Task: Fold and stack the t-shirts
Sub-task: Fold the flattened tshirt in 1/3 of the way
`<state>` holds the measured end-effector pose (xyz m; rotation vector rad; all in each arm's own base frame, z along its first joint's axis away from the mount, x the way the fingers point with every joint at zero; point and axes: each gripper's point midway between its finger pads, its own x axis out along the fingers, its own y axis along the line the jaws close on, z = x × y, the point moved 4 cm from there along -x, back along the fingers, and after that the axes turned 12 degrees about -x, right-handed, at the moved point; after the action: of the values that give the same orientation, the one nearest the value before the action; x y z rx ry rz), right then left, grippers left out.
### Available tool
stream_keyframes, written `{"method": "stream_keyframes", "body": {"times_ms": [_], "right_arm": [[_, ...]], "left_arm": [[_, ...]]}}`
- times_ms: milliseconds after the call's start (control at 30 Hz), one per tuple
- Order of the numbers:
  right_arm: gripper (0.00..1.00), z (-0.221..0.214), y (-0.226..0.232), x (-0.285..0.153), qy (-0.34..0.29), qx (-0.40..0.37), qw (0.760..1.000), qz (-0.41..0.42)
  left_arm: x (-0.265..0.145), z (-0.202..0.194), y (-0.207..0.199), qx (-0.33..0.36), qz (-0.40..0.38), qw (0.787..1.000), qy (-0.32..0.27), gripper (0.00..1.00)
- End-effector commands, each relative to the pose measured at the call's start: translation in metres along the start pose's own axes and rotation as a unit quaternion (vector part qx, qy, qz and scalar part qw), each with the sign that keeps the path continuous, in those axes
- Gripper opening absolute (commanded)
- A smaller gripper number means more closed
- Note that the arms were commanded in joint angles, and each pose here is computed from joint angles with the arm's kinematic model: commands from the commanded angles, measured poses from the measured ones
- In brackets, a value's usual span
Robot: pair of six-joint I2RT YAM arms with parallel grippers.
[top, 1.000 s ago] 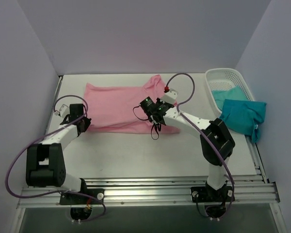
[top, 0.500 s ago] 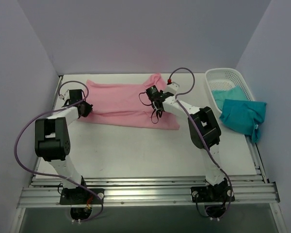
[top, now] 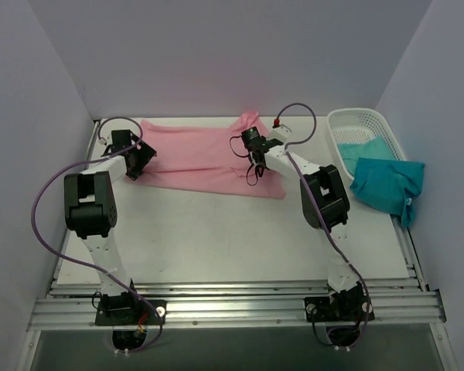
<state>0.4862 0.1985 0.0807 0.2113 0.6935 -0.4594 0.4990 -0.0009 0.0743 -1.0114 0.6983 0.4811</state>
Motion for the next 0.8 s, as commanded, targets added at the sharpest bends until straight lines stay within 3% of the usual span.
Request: {"method": "stream_keyframes", "body": {"times_ms": [0,100,133,167,267,300,333,500,633,767], "right_arm": [[0.0,0.004,0.0,0.014,0.005,-0.003,1.0,-0.004],[0.1,0.01,0.004,0.022,0.004,-0.001,1.0,0.006],[0.32,0.018,0.006,0.026,0.001,0.004,1.0,0.009],[0.43,0.022,0.007,0.028,-0.001,0.005,1.0,0.013],[0.67,0.043,0.011,0.032,-0.014,0.019,0.999,0.027],[0.69,0.048,0.011,0.032,-0.018,0.022,0.999,0.03],[0.77,0.053,0.012,0.034,-0.02,0.026,0.999,0.035],[0.85,0.101,0.029,0.035,-0.066,0.061,0.99,0.107],[0.85,0.139,0.049,0.008,-0.123,0.061,0.968,0.21],[0.85,0.149,0.047,-0.026,-0.152,0.083,0.947,0.272]], "left_arm": [[-0.001,0.017,-0.011,-0.001,-0.011,1.0,-0.01,0.94],[-0.005,0.026,-0.017,-0.008,-0.021,1.0,-0.019,0.94],[-0.008,0.026,-0.021,-0.009,-0.033,0.999,-0.014,0.94],[-0.012,0.03,-0.026,-0.009,-0.041,0.999,-0.018,0.94],[-0.022,0.042,-0.037,-0.015,-0.056,0.998,-0.028,0.94],[-0.024,0.044,-0.039,-0.016,-0.059,0.998,-0.03,0.94],[-0.026,0.047,-0.041,-0.015,-0.059,0.998,-0.032,0.94],[-0.031,0.06,-0.058,-0.015,-0.08,0.995,-0.053,0.94],[-0.027,0.078,-0.076,-0.008,-0.109,0.99,-0.092,0.94],[0.003,0.09,-0.087,-0.016,-0.124,0.989,-0.079,0.94]]}}
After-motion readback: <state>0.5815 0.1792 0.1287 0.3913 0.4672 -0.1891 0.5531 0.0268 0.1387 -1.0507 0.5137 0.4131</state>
